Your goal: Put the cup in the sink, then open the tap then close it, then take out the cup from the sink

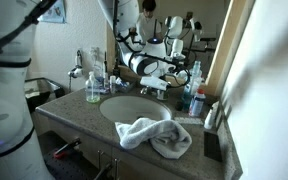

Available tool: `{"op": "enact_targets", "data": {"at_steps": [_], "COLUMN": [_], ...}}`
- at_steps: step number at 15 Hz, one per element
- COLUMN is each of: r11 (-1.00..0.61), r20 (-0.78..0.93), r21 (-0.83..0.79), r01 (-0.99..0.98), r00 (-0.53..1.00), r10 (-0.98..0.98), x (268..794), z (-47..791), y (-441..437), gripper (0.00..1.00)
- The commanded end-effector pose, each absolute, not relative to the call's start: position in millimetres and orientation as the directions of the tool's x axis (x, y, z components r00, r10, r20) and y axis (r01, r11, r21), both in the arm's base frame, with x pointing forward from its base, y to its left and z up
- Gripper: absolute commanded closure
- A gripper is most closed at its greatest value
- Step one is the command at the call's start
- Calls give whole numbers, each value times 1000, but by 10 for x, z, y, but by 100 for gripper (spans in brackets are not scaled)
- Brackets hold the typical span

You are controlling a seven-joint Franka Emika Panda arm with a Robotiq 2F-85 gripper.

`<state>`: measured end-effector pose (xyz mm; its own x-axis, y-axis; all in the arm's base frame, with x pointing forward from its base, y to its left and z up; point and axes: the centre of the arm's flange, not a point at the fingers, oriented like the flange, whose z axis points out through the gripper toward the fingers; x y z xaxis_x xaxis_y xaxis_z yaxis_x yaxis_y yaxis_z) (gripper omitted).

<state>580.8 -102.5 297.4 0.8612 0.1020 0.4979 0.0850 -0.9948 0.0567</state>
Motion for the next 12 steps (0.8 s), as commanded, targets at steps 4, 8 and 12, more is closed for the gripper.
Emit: {"op": "enact_targets", "data": {"at_steps": [4,8,12], "r11": [-996,-997,-998], "r20": [498,492,491], "r21": [62,60,52], "r01": [57,39,25], "r00": [864,869,870], "r10": [80,63,48], "x": [5942,5906,5900], "z": [3027,2974,2966], "y": [-1033,-1052,-1055], "gripper": [93,83,44]}}
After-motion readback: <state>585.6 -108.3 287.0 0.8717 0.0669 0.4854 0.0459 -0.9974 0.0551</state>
